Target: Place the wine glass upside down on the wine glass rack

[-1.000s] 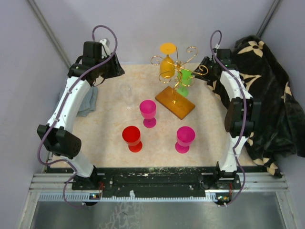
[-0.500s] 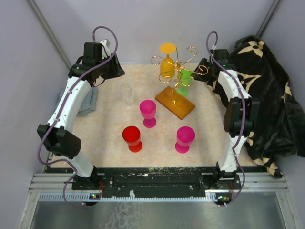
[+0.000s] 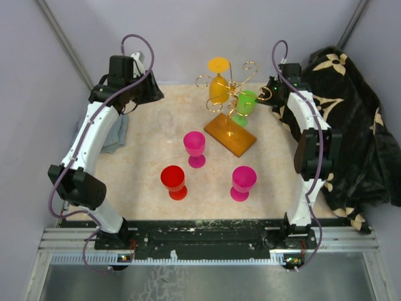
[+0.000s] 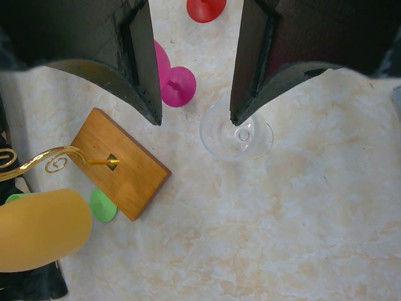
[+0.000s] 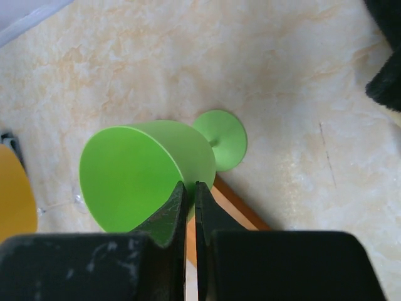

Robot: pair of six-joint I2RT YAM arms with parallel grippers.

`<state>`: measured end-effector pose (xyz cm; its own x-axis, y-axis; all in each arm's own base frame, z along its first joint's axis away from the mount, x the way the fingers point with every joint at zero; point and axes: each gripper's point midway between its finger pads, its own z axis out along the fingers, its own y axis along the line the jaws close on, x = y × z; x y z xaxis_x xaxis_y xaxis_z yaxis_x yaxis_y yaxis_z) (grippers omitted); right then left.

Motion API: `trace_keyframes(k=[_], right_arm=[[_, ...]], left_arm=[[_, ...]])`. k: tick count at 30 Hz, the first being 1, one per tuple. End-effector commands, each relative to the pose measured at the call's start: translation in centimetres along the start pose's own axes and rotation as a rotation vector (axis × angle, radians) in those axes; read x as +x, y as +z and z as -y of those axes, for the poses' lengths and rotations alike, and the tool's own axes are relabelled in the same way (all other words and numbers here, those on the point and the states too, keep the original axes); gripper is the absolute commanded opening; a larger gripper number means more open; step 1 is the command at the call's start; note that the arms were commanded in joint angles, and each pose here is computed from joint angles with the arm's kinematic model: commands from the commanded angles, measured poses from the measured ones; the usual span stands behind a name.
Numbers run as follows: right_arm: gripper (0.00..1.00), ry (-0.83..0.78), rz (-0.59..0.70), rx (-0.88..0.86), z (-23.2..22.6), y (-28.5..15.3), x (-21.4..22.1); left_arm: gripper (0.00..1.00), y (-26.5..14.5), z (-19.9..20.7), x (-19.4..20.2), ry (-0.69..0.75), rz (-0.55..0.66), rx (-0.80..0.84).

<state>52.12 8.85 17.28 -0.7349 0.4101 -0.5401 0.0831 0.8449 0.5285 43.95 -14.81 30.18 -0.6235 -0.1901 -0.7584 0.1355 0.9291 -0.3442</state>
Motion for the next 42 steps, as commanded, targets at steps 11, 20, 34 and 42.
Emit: trace_keyframes(k=[11, 20, 34, 42], right_arm=[[0.0, -0.027, 0.027, 0.101, 1.3, -1.0, -0.3], [0.0, -0.021, 0.042, 0.102, 1.3, -1.2, -0.4], [0.0, 0.003, 0.225, 0.119, 0.6, -4.7, -3.1], [0.0, 0.015, 0.358, 0.121, -0.1, -8.5, -6.1]], left_arm=[[0.54, -1.4, 0.5, -1.0, -0.007, 0.05, 0.03], [0.54, -1.5, 0.5, -1.0, -0.011, 0.052, 0.034], [0.54, -1.9, 0.6, -1.0, -0.012, 0.055, 0.036], [0.54, -2.2, 0.8, -1.2, -0.015, 0.06, 0.044]])
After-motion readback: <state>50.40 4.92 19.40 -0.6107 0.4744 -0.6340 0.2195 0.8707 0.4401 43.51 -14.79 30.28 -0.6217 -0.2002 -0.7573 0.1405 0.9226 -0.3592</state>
